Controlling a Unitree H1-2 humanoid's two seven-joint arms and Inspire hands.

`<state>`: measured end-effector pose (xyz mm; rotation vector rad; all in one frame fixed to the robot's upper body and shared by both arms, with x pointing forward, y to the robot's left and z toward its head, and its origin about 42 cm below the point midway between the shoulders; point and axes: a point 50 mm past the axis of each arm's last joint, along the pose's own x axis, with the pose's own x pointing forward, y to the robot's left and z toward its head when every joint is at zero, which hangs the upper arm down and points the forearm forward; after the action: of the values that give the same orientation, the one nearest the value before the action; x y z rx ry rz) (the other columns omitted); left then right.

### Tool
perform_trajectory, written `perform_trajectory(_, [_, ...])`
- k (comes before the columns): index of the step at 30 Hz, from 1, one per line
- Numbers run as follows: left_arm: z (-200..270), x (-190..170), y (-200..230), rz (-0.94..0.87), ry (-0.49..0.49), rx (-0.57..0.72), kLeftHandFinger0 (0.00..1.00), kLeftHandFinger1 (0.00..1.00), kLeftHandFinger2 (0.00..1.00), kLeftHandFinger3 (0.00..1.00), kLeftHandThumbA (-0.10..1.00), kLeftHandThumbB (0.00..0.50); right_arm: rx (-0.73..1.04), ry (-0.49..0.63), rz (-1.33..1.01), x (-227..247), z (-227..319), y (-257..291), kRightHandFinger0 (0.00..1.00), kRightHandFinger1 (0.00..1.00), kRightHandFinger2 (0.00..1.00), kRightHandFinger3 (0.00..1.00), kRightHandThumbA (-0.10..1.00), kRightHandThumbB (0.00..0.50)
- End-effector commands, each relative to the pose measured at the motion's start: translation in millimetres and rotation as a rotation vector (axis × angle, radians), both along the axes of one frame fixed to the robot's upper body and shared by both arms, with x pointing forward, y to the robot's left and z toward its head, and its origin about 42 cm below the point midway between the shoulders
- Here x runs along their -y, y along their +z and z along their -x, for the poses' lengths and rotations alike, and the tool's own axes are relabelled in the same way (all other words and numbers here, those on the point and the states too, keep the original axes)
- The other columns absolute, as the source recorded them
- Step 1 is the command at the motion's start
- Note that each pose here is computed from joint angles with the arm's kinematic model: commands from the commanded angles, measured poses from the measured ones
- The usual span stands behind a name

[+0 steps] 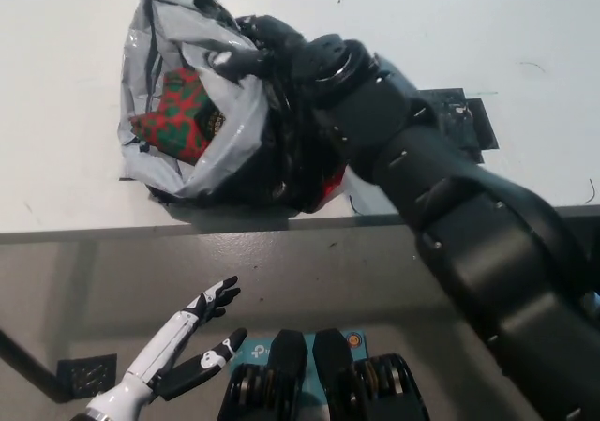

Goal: The robot uses its right hand to pick up a bag of coffee beans and puts it in the black plastic bag, then the robot grabs the top of the bag and lifts it.

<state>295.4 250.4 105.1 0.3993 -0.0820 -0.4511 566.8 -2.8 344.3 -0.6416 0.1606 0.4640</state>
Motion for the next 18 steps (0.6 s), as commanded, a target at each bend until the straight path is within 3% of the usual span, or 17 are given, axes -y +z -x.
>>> perform_trajectory(1, [-4, -3, 11, -0.024, -0.03, 0.032, 1.0, 1.0, 1.0, 1.0, 0.68, 0.332, 0.149, 0.112, 0.201, 0, -5, 59, 1.0, 1.0, 1.0, 1.0, 1.0, 0.5])
perform_trajectory(8, [-4, -4, 10, -0.036, -0.029, 0.023, 1.0, 1.0, 1.0, 1.0, 0.68, 0.339, 0.198, 0.089, 0.125, 4, -7, 89, 1.0, 1.0, 1.0, 1.0, 0.9, 0.5])
perform_trajectory(18, [-4, -5, 6, -0.031, -0.035, 0.024, 1.0, 1.0, 1.0, 1.0, 0.66, 0.326, 0.311, 0.092, 0.11, -1, 3, 153, 1.0, 1.0, 1.0, 1.0, 0.92, 0.5])
